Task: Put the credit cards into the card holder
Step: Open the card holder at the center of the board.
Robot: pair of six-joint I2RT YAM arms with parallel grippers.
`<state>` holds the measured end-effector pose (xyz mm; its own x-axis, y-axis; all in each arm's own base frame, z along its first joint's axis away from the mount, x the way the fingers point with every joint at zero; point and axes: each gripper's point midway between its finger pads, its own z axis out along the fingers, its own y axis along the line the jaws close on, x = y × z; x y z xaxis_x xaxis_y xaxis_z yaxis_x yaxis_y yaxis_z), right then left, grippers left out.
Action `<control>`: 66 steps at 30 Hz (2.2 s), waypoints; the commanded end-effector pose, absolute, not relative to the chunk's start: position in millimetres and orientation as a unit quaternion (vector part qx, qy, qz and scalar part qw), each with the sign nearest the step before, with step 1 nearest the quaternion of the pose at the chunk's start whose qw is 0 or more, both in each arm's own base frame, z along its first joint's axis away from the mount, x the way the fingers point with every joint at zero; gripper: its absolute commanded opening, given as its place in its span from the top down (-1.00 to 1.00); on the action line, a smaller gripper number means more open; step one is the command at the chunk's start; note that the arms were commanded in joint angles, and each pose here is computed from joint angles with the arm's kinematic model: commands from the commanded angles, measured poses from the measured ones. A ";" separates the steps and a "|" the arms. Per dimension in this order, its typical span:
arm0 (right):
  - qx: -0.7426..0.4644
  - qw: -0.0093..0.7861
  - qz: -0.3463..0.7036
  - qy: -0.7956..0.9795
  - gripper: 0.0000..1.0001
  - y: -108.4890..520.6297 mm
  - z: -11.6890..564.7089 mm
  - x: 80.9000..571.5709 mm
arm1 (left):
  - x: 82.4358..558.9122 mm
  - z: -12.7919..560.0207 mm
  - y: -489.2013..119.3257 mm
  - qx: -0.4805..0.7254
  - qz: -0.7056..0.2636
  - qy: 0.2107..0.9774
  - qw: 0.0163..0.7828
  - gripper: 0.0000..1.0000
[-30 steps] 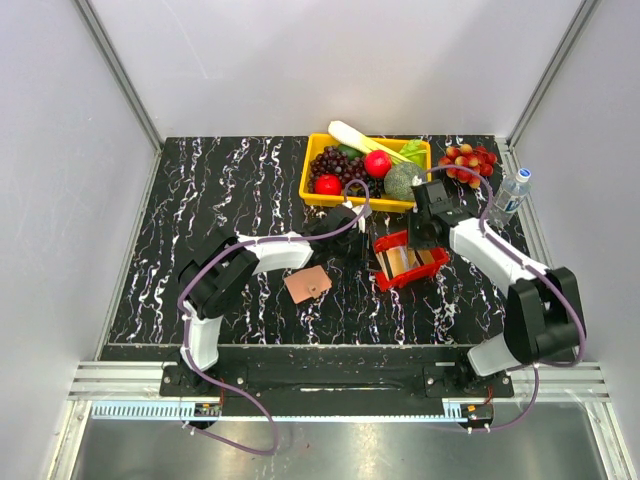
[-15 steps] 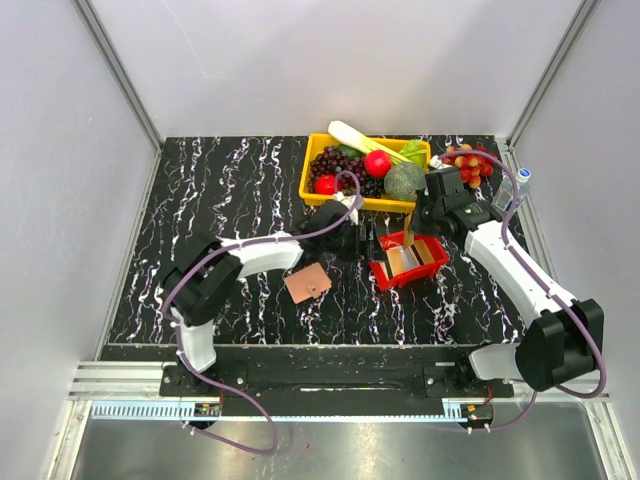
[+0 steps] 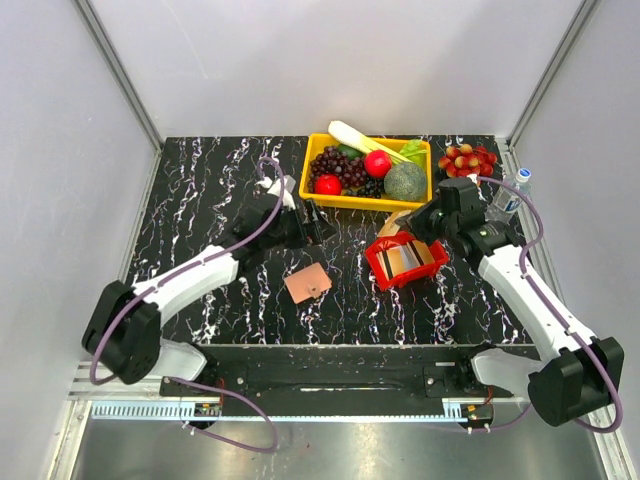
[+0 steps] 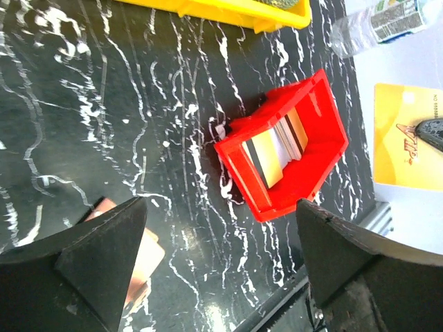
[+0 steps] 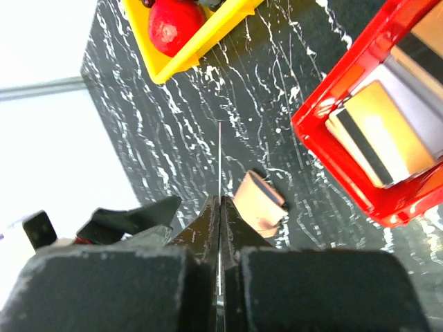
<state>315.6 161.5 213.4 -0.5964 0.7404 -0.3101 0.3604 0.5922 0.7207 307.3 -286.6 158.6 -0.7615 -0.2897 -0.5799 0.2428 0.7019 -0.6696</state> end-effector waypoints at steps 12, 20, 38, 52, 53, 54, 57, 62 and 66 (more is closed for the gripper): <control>0.374 0.264 0.383 0.803 1.00 221.7 215.7 306.5 | 280.5 95.5 -166.5 -0.076 -0.172 0.921 0.341 -0.98; 0.238 0.246 0.320 0.884 1.00 286.5 144.5 278.4 | 256.8 80.8 -140.4 -0.123 -0.174 0.913 0.347 -0.98; 0.145 0.252 0.329 0.899 1.00 372.6 119.6 275.5 | 249.4 83.9 -128.6 -0.135 -0.183 0.904 0.362 -0.98; 0.109 0.208 0.277 0.932 1.00 344.3 75.2 238.4 | 253.5 94.2 -148.0 -0.060 -0.217 0.904 0.364 -0.98; 0.110 0.205 0.276 0.933 1.00 339.1 73.3 233.5 | 254.7 94.2 -147.7 -0.056 -0.214 0.904 0.365 -0.98; 0.109 0.205 0.275 0.933 1.00 334.3 73.2 229.8 | 254.9 93.9 -148.3 -0.049 -0.210 0.905 0.367 -0.98; 0.113 0.208 0.271 0.933 1.00 320.8 71.5 221.4 | 255.5 93.4 -153.9 -0.029 -0.202 0.908 0.366 -0.98; 0.124 0.217 0.258 0.933 1.00 308.1 63.8 219.5 | 251.7 89.0 -173.3 0.015 -0.177 0.915 0.361 -0.98; 0.134 0.206 0.247 0.937 1.00 304.8 50.3 216.0 | 247.3 91.0 -190.3 0.054 -0.158 0.915 0.367 -0.98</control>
